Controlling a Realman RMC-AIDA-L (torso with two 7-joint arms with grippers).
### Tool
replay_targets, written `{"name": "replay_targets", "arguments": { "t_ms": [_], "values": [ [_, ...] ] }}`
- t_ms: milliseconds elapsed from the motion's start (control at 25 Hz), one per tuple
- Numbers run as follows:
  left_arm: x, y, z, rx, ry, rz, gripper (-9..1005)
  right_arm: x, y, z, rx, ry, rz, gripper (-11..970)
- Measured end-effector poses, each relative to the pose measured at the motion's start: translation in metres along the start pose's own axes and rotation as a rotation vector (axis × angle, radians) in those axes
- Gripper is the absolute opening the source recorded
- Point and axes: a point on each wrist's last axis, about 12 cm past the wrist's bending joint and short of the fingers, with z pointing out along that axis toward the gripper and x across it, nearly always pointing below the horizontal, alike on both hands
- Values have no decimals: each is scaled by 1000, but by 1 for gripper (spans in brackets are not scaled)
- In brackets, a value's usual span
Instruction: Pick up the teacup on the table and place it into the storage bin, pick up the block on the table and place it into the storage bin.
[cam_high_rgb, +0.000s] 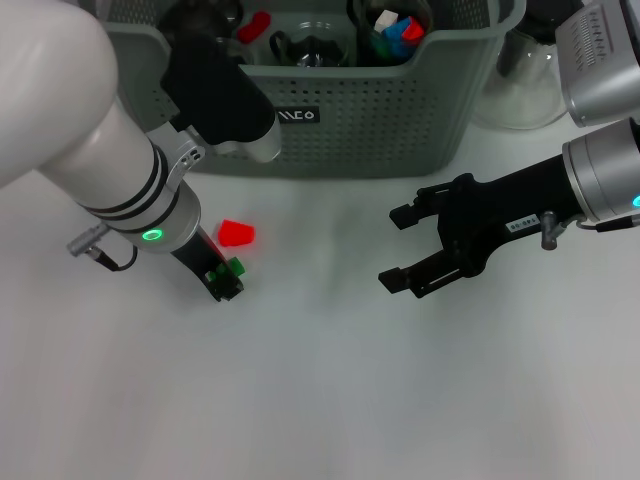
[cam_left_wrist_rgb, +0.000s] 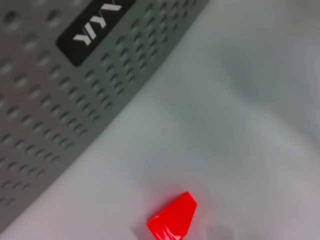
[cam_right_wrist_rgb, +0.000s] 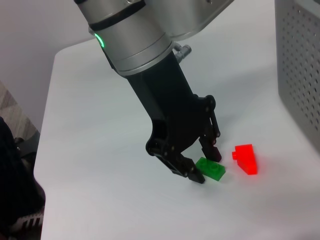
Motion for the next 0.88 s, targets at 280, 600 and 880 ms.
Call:
{"name": "replay_targets", "arguments": {
  "t_ms": [280, 600, 880],
  "values": [
    [1, 2, 0, -8, 4, -20, 281, 0, 0, 0, 0, 0, 1, 949],
    [0, -1, -18, -35, -15, -24, 186, 0, 0, 0, 0, 0, 3, 949],
    [2, -4, -104, 67, -271, -79, 188, 1, -1, -1, 2, 2, 7, 949]
  ]
}}
